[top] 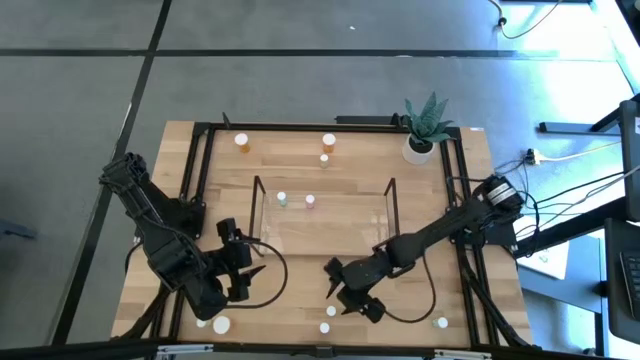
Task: Pick and place medicine bottles onto shelf by color
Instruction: Put the bottom right yellow pill bottle on the shelf
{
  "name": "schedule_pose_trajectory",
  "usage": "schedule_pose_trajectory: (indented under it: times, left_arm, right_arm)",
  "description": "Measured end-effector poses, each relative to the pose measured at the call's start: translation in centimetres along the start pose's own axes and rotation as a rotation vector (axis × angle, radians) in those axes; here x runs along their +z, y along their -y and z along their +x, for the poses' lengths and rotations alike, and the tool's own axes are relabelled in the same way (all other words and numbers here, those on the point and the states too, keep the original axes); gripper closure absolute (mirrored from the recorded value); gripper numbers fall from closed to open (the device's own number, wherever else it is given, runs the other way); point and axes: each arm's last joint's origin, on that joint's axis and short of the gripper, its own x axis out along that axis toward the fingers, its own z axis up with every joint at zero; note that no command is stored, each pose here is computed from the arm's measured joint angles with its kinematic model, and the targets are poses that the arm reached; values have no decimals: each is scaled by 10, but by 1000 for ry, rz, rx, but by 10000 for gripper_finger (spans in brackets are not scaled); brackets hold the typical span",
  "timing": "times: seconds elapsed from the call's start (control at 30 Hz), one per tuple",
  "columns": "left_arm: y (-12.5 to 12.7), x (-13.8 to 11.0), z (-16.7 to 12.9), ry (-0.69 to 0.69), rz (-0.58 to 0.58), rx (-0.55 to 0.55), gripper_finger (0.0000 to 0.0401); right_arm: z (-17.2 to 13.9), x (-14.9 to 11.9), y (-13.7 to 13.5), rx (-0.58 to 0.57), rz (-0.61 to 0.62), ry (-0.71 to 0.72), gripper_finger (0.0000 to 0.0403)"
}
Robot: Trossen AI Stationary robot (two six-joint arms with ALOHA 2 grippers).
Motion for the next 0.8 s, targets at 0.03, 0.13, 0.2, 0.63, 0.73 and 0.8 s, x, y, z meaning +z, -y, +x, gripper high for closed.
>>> schedule_pose_trajectory:
  times: [0.03,0.13,0.2,0.63,0.73,0.8]
  left_arm:
    - [0,0,0,0,0,0,108]
    - [0,0,0,-2,3,2,108]
    - [0,0,0,-3,4,2,108]
    - [0,0,0,-6,5,1,108]
    - [0,0,0,-5,4,1,108]
    - [0,0,0,-5,4,2,108]
  right_arm:
    - [2,-2,0,5,-4,-8,133]
    - [10,-8,3,38,4,-18,133]
    - [15,-13,5,58,12,-28,133]
    - [32,-21,9,111,-20,7,133]
    - [32,-21,8,147,-27,16,133]
    - [32,-23,7,188,-41,13,133]
